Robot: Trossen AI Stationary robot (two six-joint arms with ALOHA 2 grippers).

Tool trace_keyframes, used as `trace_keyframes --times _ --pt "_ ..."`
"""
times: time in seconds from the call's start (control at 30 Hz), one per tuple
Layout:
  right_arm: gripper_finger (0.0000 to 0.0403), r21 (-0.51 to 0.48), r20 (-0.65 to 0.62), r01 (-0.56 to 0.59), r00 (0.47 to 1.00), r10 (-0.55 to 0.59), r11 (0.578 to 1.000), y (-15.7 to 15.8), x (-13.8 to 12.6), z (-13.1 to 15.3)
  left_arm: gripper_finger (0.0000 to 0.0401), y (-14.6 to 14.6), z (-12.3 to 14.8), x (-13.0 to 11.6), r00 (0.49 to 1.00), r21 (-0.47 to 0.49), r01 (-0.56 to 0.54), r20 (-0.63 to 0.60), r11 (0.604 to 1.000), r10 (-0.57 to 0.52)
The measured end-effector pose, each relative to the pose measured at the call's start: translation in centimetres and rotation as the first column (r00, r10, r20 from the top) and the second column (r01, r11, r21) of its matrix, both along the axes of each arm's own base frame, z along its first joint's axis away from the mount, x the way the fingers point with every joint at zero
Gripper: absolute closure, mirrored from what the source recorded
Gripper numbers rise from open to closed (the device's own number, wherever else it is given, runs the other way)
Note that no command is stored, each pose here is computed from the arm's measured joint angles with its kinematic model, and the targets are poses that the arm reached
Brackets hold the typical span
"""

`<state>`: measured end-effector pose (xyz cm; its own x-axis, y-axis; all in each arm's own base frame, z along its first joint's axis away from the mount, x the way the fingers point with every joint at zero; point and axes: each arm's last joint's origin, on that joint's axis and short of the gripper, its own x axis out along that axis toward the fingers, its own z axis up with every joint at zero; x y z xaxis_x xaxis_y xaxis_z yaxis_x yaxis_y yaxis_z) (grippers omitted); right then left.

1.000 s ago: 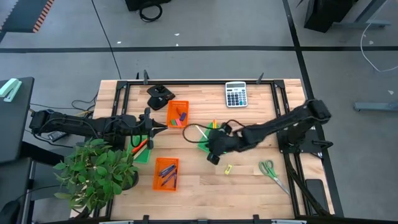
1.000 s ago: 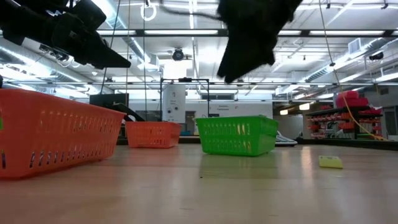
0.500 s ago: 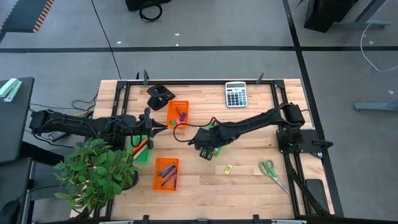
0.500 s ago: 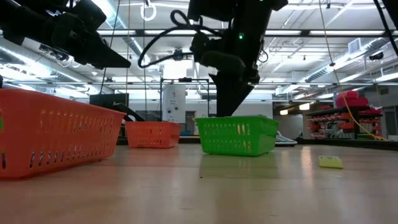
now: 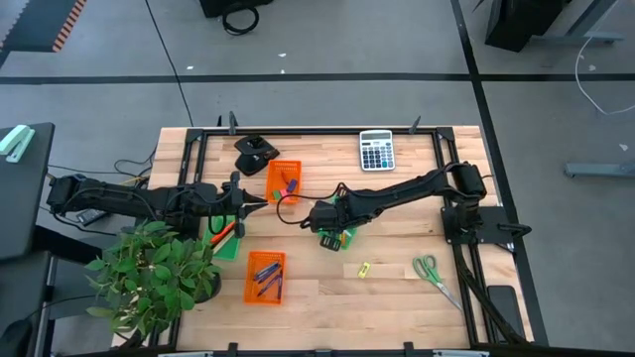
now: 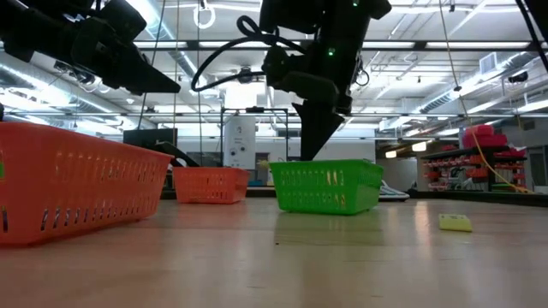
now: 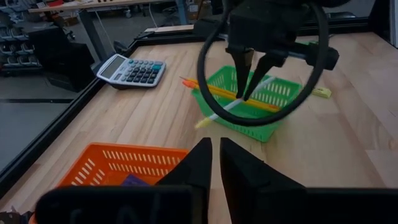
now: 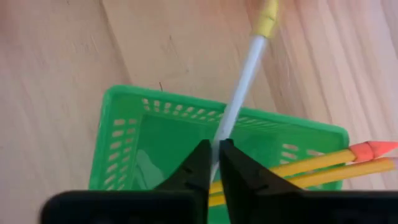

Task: Sort crayons/erasers/pens/pencils in bins
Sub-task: Put the white pencil into the right green basket

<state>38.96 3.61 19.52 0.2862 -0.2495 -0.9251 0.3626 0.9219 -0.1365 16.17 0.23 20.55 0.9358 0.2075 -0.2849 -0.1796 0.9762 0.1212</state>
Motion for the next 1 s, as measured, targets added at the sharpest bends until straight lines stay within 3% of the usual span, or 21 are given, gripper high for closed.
trace_keyframes --times 0.1,0.3,0.77,1.0 --pt "0.0391 0.042 0.004 0.001 1.000 -0.001 0.999 -0.3 0.1 0.1 0.0358 0.0 0.0 0.0 1.000 0.000 0.001 0.000 1.000 -0.001" --pt "0.0392 0.074 0.004 0.027 1.000 -0.027 0.997 -1.1 0.1 0.2 0.0361 0.0 0.0 0.0 1.000 0.000 0.000 0.000 1.000 0.000" --pt "0.0301 0.086 0.002 0.066 0.998 -0.066 0.994 -1.3 0.0 0.2 0.0360 0.0 0.0 0.0 1.000 0.000 0.000 -0.001 1.000 0.000" --pt "0.0303 0.079 0.019 0.083 0.996 -0.085 0.993 -1.4 -0.3 -1.3 0.0360 0.0 0.0 0.0 1.000 0.000 0.000 -0.001 1.000 0.000"
